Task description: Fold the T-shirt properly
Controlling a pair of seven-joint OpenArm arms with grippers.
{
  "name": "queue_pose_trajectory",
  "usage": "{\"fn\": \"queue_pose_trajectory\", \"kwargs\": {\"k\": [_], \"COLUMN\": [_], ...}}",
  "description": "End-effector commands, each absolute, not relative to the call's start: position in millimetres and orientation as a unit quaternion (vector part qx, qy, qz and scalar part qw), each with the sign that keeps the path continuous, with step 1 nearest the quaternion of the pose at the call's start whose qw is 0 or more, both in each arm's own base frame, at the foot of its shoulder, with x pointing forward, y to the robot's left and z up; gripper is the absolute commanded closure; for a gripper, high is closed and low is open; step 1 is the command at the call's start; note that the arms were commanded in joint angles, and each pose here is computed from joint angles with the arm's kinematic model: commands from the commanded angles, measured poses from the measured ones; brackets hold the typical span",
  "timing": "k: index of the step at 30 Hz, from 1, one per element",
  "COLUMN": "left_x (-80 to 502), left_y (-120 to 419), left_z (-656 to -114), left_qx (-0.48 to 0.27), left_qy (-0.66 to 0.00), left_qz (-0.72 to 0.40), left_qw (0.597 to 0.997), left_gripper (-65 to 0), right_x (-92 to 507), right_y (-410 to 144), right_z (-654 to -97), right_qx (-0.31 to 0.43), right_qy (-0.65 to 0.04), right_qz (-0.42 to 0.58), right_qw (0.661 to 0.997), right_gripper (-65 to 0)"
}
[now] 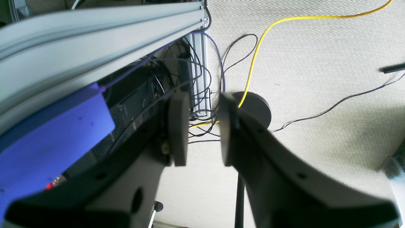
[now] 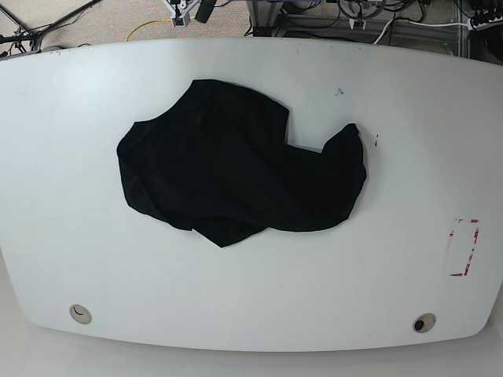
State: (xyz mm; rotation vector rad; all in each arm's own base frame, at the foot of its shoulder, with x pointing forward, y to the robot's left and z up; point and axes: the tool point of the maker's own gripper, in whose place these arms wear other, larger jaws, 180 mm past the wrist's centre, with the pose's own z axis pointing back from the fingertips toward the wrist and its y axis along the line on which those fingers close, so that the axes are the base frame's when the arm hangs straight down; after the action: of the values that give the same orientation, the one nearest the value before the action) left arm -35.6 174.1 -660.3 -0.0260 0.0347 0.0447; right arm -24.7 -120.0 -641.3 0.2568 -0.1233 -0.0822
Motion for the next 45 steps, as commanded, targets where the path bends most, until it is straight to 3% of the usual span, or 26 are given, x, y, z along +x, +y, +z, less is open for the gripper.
{"fn": "queue_pose_trajectory", "kwargs": {"k": [1, 35, 45], "left_x": [-38, -35, -22], "left_y": [181, 182, 189], "left_z": [-659, -656, -633], "left_qx": [-0.003, -0.006, 0.0], "left_qy": [0.019, -0.007, -0.091], "left_qz": [0.03, 0.03, 0.038], "left_qw": [0.999, 1.0, 0.995], "left_gripper": [-42.9, -42.6, -42.5], "right_x": [-21, -20, -24], "right_y": [-118, -106, -106], "right_z": [-638, -639, -613], "right_qx": [0.128, 0.139, 0.138], "right_qy": [-0.086, -0.081, -0.12], "right_qz": [-0.044, -0.024, -0.004], "right_qw": [0.987, 0.987, 0.983], "right_gripper": [-14.8, -15.2, -15.2]}}
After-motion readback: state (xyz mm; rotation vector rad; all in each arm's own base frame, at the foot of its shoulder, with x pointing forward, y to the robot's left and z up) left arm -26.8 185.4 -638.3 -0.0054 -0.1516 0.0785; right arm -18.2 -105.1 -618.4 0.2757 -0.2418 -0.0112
